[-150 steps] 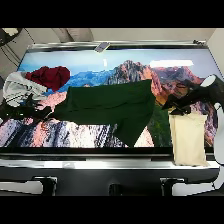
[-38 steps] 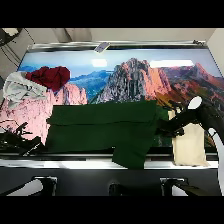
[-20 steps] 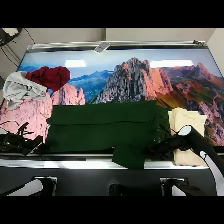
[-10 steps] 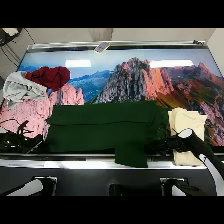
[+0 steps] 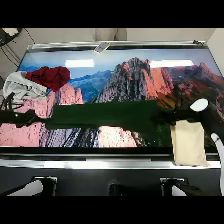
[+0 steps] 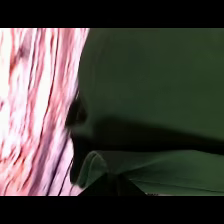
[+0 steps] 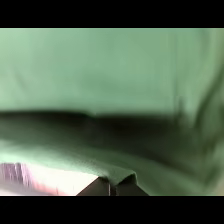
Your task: Fold the shirts.
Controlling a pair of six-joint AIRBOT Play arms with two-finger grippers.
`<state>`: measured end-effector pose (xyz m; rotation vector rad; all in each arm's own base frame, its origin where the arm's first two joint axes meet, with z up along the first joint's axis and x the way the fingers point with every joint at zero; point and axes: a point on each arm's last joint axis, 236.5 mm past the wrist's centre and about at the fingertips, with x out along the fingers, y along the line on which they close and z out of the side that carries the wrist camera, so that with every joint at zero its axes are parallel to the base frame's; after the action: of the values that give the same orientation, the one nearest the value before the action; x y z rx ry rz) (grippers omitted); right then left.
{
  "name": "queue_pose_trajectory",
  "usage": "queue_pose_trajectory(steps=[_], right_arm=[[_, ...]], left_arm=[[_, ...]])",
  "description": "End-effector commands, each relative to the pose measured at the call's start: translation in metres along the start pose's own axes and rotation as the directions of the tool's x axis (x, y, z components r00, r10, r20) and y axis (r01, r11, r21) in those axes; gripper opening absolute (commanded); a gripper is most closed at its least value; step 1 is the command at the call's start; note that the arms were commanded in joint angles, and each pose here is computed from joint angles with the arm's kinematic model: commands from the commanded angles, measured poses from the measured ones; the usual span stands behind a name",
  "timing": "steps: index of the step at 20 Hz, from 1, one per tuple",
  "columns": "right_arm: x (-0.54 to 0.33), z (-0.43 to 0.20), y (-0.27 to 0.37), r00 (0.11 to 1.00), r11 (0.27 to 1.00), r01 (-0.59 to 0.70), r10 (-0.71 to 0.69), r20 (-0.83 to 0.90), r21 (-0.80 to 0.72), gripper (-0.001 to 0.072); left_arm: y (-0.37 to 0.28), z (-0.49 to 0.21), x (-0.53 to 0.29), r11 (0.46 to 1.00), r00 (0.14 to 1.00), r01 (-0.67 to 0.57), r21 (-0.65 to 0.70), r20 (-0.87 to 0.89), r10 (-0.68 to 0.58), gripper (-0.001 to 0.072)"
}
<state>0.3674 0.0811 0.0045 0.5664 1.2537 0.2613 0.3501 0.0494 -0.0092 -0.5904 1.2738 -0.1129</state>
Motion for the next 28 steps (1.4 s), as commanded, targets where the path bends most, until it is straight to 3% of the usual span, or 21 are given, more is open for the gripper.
queue_pose_trajectory(steps=[1, 6, 10, 11, 12, 13, 14, 16, 18, 22, 28], right_arm=[[0.019, 0.070, -0.004, 0.996, 0.999, 0.000, -0.003, 0.092, 0.040, 0.0046], [0.078, 0.085, -0.020, 0.997, 0.981, -0.071, 0.064, 0.042, 0.182, 0.0047], [0.092, 0.079, -0.028, 0.998, 0.977, -0.065, 0.064, 0.011, 0.204, 0.0049], [0.091, 0.080, -0.026, 0.998, 0.977, -0.068, 0.066, 0.016, 0.201, 0.0089], [0.085, 0.082, -0.023, 0.997, 0.983, -0.075, 0.074, 0.014, 0.170, 0.0265], [0.074, 0.081, -0.018, 0.996, 0.991, -0.084, 0.086, -0.015, 0.106, 0.0520], [0.059, 0.077, -0.019, 0.995, 0.996, -0.075, 0.078, -0.059, 0.051, 0.0681], [0.026, 0.069, -0.056, 0.991, 0.998, 0.057, -0.054, -0.122, 0.017, 0.0707], [0.009, 0.053, -0.091, 0.975, 0.986, 0.129, -0.107, -0.195, 0.106, 0.0707], [0.020, 0.028, -0.108, 0.947, 0.974, 0.097, -0.026, -0.321, 0.205, 0.0710], [0.066, 0.047, -0.094, 0.957, 0.940, -0.046, 0.138, -0.254, 0.338, 0.0710]], left_arm=[[-0.017, 0.047, 0.032, 1.000, 1.000, 0.019, -0.011, 0.001, -0.019, 0.0023], [-0.015, 0.063, 0.096, 0.999, 0.993, 0.030, -0.034, -0.114, -0.033, 0.0024], [-0.017, 0.064, 0.116, 0.999, 0.991, 0.031, -0.032, -0.129, -0.035, 0.0035], [-0.020, 0.066, 0.114, 0.999, 0.991, 0.041, -0.035, -0.124, -0.045, 0.0148], [-0.023, 0.065, 0.108, 0.998, 0.989, 0.050, -0.030, -0.136, -0.054, 0.0348], [-0.025, 0.066, 0.099, 0.998, 0.987, 0.059, -0.023, -0.152, -0.062, 0.0523], [-0.026, 0.069, 0.088, 0.998, 0.985, 0.066, -0.017, -0.159, -0.068, 0.0539], [-0.028, 0.082, 0.061, 0.997, 0.990, 0.073, -0.002, -0.119, -0.072, 0.0539], [-0.033, 0.095, 0.034, 0.998, 0.997, 0.068, 0.018, -0.046, -0.067, 0.0539], [-0.057, 0.101, -0.005, 0.995, 0.997, 0.066, 0.077, 0.042, -0.069, 0.0538], [-0.114, 0.091, -0.043, 0.975, 0.989, 0.071, 0.208, 0.113, -0.097, 0.0538]])
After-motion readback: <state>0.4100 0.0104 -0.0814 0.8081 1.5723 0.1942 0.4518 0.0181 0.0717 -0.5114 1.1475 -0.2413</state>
